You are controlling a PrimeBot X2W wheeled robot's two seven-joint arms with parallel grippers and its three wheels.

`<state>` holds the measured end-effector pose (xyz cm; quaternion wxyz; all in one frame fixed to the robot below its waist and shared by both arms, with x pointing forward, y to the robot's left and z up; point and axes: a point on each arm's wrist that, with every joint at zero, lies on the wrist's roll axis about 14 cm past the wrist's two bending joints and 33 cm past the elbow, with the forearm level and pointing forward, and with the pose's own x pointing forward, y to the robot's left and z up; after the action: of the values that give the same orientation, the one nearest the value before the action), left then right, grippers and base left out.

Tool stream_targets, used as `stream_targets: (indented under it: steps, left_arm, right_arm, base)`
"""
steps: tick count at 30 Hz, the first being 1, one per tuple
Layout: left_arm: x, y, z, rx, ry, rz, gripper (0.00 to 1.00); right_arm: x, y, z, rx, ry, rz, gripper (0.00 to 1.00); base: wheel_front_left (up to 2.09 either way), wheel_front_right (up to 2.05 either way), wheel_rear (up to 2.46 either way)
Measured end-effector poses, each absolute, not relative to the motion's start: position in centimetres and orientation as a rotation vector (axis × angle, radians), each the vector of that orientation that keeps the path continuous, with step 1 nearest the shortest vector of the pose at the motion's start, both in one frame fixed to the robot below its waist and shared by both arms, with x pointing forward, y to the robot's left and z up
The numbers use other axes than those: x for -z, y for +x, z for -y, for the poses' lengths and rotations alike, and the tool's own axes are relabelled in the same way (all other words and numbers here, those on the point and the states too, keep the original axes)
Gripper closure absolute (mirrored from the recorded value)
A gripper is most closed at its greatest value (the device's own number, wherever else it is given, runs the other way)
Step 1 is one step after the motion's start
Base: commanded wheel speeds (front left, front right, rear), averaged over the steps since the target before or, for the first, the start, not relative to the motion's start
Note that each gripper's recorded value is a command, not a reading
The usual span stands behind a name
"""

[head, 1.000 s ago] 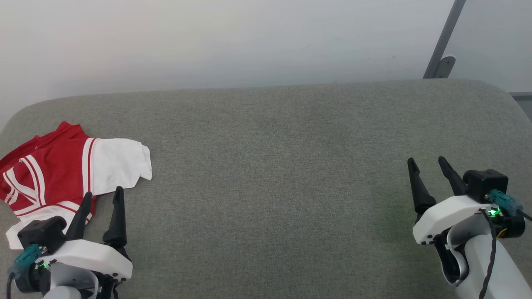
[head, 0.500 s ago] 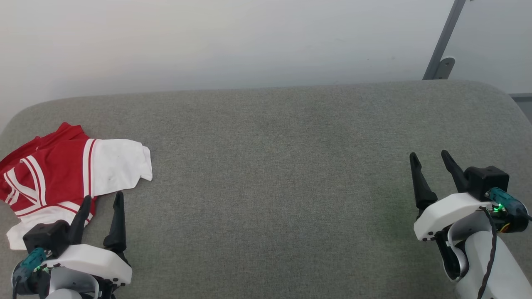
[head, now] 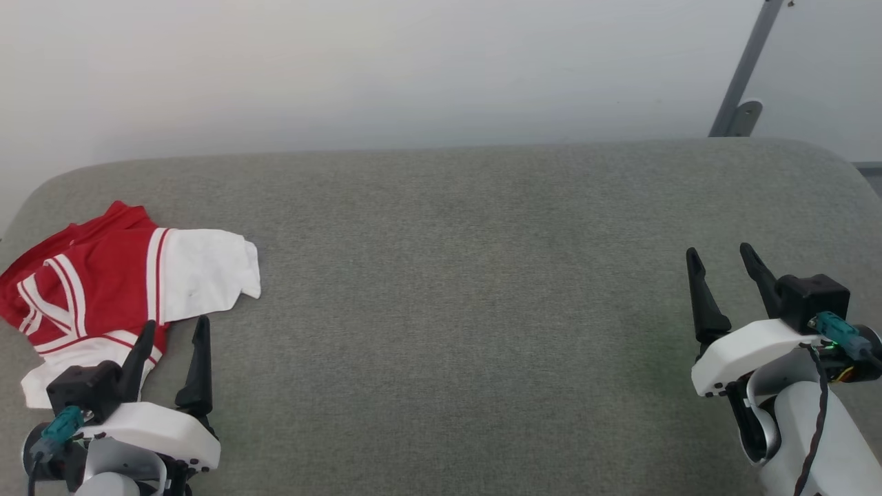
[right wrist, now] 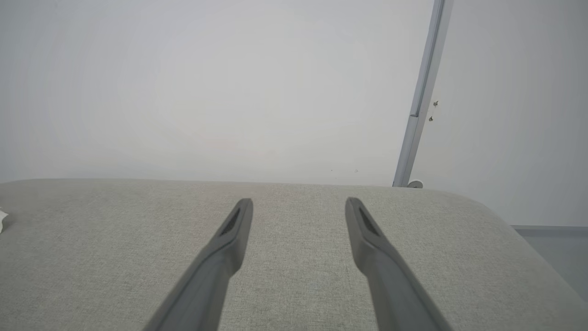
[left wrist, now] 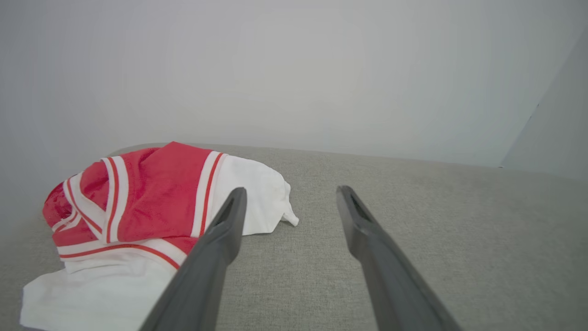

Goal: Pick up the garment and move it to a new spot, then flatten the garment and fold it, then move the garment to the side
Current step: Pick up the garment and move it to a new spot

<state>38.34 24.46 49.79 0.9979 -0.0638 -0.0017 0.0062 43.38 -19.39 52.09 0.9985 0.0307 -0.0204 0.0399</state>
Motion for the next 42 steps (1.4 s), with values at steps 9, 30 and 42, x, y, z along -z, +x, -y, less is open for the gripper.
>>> stream_targets:
  steps: [9, 30, 42]
  left_arm:
    - [-49.6, 36.4, -27.3, -0.090, -0.083, 0.005, 0.00]
    - [-46.9, 21.5, -37.5, -0.597, -0.116, -0.008, 0.00]
    - [-46.6, 19.5, -37.8, -0.659, -0.136, -0.008, 0.00]
  right_arm:
    - [-52.6, 44.8, 15.5, -0.171, 0.054, 0.065, 0.00]
    - [-52.0, 43.7, -6.0, -0.707, 0.056, 0.048, 0.00]
    - [-51.6, 42.8, -9.1, -0.789, 0.085, 0.027, 0.00]
  base:
    - [0.00, 0.00, 0.00]
    - [0.00, 0.00, 0.00]
    - [0.00, 0.00, 0.00]
